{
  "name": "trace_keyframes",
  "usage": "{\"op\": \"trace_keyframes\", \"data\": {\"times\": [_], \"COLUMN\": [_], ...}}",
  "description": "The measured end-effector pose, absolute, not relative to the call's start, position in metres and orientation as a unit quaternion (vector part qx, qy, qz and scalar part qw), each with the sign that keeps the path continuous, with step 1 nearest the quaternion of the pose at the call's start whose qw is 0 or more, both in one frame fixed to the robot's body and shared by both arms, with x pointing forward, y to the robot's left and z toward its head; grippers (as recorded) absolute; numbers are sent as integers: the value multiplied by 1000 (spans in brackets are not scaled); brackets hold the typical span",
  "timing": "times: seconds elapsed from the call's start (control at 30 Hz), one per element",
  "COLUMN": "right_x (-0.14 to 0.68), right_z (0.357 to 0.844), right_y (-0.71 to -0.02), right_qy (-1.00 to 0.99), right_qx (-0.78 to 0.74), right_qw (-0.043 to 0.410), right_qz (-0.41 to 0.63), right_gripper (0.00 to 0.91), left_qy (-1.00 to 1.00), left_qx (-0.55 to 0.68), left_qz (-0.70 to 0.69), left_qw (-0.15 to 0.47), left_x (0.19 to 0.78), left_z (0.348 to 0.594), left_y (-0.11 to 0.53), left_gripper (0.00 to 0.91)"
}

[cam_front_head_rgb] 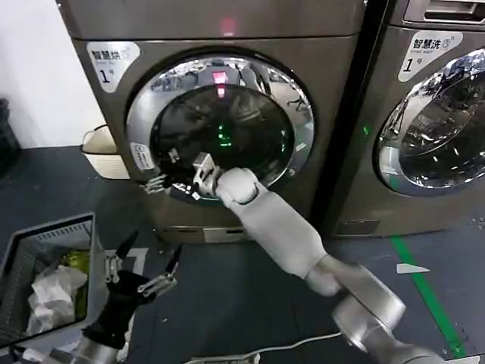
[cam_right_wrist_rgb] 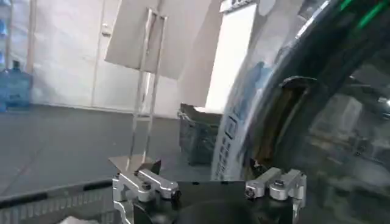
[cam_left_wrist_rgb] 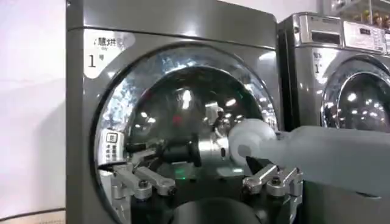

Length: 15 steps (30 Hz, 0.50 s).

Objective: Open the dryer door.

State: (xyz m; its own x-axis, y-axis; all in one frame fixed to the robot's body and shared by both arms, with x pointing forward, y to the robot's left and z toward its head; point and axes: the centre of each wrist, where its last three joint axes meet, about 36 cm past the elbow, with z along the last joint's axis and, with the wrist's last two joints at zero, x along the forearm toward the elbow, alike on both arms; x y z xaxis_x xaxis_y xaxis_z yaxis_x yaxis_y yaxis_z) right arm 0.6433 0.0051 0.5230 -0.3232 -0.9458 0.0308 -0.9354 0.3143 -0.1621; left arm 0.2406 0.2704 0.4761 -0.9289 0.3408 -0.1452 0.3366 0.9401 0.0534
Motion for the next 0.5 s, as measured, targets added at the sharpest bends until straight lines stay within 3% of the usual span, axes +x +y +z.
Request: {"op": "trace_keyframes", "data": {"times": [0.27,0.5], "right_x": [634,624], "right_z": [518,516], "right_y": [-17,-26], "right_qy": [789,771], "right_qx": [-609,-631], "right_qw": [13,23], "right_qz": [-83,-80], "right_gripper": [907,907], "left_qy": [984,992], "left_qx": [169,120], "left_qz": [9,14], "left_qw": [56,49], "left_x": [249,256], "left_z": [478,491], "left_y": [304,355], "left_gripper": [907,907]}}
